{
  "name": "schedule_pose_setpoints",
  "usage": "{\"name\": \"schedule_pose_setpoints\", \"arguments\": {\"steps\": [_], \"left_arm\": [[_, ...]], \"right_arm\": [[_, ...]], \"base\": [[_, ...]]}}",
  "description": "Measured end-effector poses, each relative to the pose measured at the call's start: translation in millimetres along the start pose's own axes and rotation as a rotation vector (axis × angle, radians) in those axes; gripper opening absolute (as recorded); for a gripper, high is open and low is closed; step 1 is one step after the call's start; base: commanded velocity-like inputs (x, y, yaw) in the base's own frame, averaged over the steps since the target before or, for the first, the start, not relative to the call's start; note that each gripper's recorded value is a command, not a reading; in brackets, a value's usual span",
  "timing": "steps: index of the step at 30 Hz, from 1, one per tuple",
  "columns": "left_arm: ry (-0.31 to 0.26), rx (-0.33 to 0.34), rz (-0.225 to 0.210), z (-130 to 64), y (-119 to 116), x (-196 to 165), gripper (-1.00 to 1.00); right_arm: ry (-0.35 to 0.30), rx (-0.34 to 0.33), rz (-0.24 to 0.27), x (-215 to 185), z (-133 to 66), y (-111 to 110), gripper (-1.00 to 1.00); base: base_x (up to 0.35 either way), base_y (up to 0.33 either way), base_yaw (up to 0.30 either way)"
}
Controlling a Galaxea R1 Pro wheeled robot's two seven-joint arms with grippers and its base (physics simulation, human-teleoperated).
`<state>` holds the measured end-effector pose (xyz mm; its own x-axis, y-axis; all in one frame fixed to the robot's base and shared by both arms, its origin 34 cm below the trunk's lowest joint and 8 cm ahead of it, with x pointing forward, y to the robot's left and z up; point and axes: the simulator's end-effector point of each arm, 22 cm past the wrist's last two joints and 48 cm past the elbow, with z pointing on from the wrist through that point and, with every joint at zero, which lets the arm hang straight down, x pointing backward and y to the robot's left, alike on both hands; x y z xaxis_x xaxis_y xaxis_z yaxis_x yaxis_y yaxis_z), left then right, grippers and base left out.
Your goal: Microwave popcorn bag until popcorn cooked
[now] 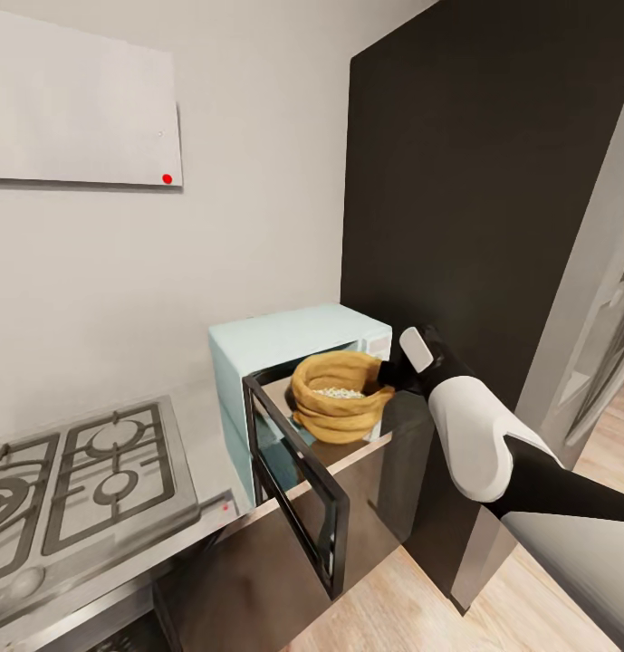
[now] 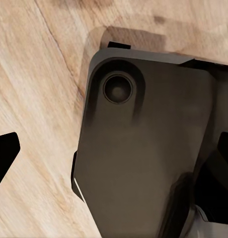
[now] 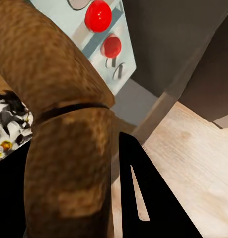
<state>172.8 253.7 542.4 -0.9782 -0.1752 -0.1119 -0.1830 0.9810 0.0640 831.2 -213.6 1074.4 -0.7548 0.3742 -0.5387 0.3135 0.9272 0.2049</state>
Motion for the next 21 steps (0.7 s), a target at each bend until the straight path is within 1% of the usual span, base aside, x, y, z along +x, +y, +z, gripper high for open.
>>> {"name": "schedule_pose_setpoints", "arguments": {"steps": [3, 8, 10, 21], "left_arm": [[0.0, 0.0, 0.0, 0.0, -0.1, 0.2, 1.0], [-0.001, -0.002, 0.0, 0.0, 0.4, -0.3, 1.0], [0.0, -0.001, 0.0, 0.0, 0.5, -0.1, 1.0], [0.002, -0.001, 0.0, 0.0, 1.1, 0.7, 1.0]], "right_arm": [[-0.001, -0.001, 0.0, 0.3, -0.3, 1.7, -1.0], [0.002, -0.011, -0.013, 5.2, -1.3, 13.3, -1.0], [0.002, -0.011, -0.014, 5.4, -1.5, 13.6, -1.0], [0.004, -0.003, -0.022, 6.5, -1.1, 12.0, -1.0]], "base": [[0.0, 0.0, 0.0], [0.0, 0.0, 0.0], [0.084, 0.0, 0.0], [0.211, 0.0, 0.0]]}}
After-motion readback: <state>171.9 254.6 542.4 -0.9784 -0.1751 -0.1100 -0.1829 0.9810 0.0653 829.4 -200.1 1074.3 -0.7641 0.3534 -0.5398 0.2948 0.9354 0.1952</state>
